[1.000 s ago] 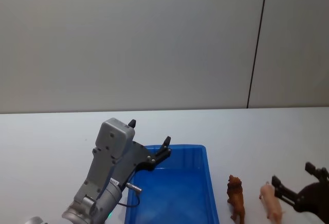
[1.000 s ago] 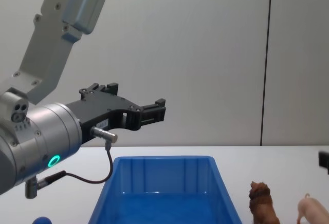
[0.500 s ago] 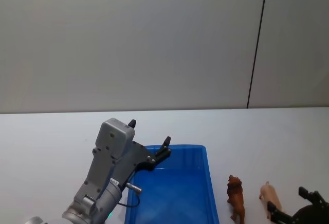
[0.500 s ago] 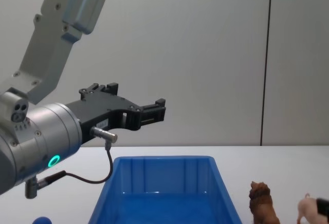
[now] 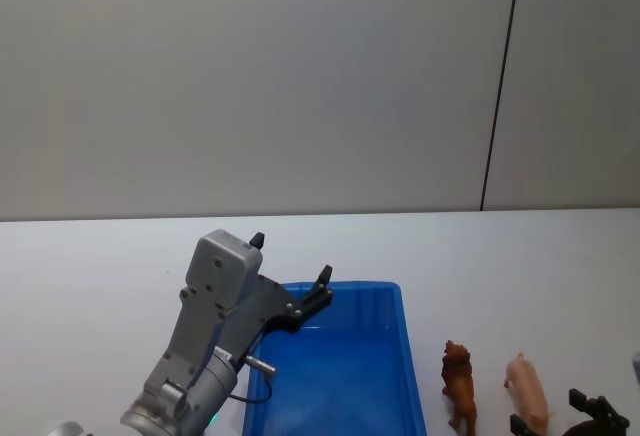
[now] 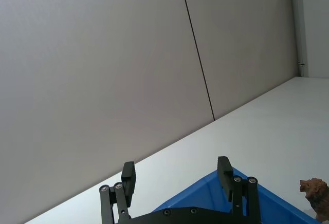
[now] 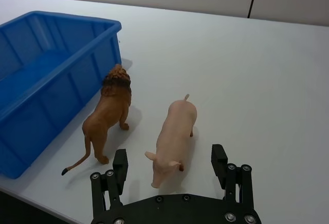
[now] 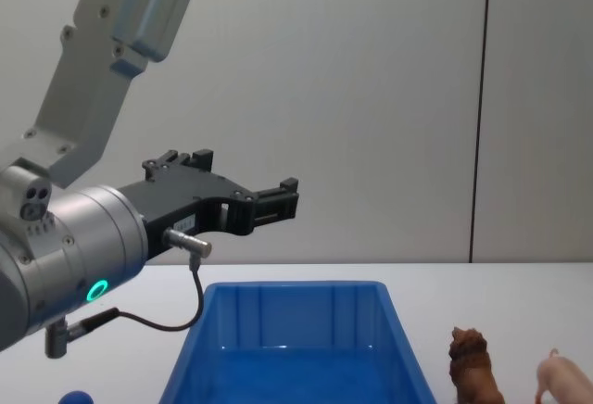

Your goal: Pick up the two dolls from the table and place them into the box.

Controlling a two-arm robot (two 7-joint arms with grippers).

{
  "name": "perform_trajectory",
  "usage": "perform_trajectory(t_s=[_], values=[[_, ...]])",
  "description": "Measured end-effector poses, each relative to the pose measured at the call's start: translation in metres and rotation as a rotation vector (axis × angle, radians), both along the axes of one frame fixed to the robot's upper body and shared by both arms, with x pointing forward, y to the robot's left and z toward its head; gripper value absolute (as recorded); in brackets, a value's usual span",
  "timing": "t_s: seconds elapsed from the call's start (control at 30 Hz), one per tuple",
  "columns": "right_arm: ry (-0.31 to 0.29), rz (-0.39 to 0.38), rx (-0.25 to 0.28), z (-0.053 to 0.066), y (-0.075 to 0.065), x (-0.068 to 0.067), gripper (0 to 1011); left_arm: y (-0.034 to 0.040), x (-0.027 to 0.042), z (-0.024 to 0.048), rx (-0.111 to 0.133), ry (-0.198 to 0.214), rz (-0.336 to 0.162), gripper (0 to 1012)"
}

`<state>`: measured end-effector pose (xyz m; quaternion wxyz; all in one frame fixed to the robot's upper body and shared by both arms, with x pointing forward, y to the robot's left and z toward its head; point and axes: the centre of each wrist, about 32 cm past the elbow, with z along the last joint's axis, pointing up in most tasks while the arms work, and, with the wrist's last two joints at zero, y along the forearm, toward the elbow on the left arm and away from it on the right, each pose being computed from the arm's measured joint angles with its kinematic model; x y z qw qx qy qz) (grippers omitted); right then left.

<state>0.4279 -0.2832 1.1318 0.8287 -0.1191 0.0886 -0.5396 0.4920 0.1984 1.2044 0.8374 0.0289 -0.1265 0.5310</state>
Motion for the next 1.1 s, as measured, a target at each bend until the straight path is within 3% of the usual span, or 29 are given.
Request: perform_trajectory(t_s=[0.33,0.67,0.73,1.0,1.1], values=[[0.024,-0.003,0.000,-0.006,0.006,0.007,961,0.0000,0.0000,0.0000,0.000,0.000,0.000,1002],[0.041,0.001,-0.009,-0.010,0.014,0.014,705,0.0000,0.0000,0.0000,0.000,0.000,0.000,1002],[0.042,0.001,-0.010,-0.011,0.015,0.015,603,0.0000,0.0000,0.0000,0.000,0.000,0.000,1002],[0.028,-0.005,-0.021,-0.011,0.018,0.017,382,0.0000,0.0000,0.0000,0.000,0.000,0.000,1002],[0.015,-0.012,-0.030,-0.011,0.019,0.017,368,0.0000,0.0000,0.0000,0.000,0.000,0.000,1002]])
